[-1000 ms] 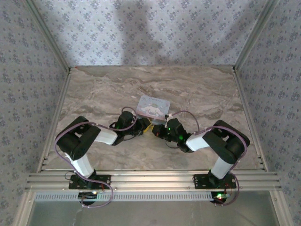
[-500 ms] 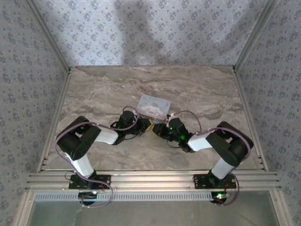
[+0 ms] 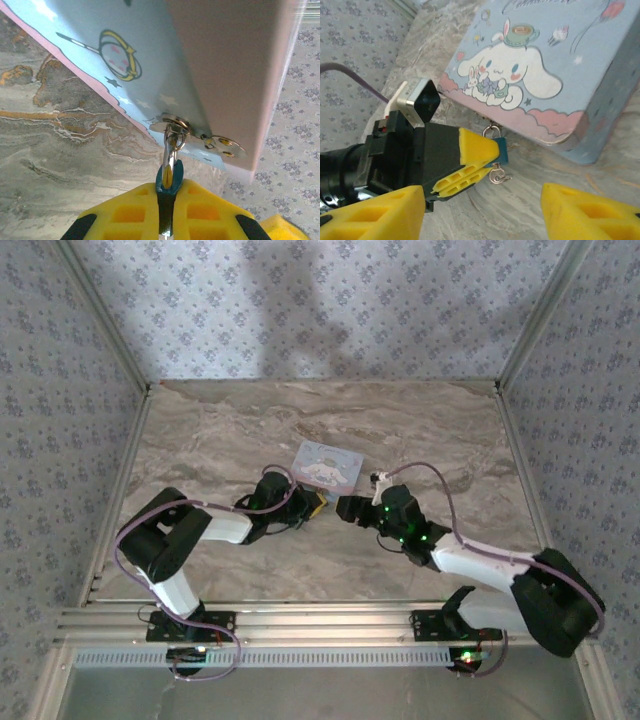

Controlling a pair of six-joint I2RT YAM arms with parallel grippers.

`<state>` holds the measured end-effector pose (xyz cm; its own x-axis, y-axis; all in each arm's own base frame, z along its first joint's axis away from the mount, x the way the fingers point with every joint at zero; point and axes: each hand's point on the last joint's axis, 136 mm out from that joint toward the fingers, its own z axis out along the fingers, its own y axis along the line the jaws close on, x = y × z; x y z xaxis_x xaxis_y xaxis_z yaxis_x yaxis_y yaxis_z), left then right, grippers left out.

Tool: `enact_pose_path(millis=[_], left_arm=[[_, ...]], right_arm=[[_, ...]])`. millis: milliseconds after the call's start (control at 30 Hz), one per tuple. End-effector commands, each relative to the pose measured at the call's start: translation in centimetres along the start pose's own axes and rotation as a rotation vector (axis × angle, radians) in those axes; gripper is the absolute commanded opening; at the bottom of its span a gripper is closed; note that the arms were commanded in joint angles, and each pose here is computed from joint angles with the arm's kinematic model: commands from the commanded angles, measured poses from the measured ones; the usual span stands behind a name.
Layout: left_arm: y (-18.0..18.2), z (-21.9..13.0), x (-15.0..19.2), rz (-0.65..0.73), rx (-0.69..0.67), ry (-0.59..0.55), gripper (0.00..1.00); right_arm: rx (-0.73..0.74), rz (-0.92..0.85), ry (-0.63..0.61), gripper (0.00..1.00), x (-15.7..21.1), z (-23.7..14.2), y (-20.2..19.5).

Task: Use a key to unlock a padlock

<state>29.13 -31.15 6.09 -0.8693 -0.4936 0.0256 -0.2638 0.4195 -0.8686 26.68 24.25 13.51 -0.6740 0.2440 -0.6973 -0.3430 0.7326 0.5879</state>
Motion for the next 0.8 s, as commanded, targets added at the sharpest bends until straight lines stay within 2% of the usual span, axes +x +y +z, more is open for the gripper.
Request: enact_pose_path(millis=[0, 100, 133, 333, 533, 600, 767], left_arm=[[-0.9, -0.2, 0.4, -0.042, -0.002, 0.015, 0.00], [-1.1, -0.3, 0.4, -0.058, -0.005, 0.015, 0.00], [-1.1, -0.3, 0.4, -0.061, -0.007, 0.016, 0.00], [-1.3, -0.3, 0.5, -0.099, -0.004, 0.024, 0.00], [-1.3, -0.3, 0.7, -0.176, -0.009, 0.036, 0.00], [-1.3, -0.4, 0.7, -0.195, -0.009, 0.035, 0.00], [-1.5, -0.3, 0.9, -0.209, -0.003, 0.047, 0.00]], right_arm=[[0.072, -0.273, -0.041, 0.81, -1.9, -1.6, -0.5], [0.052, -0.462, -0.095, 0.99, -3.5, -2.8, 0.6], [0.046, -0.526, -0.103, 1.00, -3.7, -3.0, 0.8], [-0.038, -0.922, -0.111, 1.00, -2.9, -3.4, 2.8], [-0.051, -1.305, -0.085, 1.00, 0.7, -2.5, 3.6], [-0.022, -1.379, -0.066, 1.00, 1.7, -1.8, 3.2], [-0.008, -1.433, -0.022, 0.98, 3.6, 0.0, 2.7]])
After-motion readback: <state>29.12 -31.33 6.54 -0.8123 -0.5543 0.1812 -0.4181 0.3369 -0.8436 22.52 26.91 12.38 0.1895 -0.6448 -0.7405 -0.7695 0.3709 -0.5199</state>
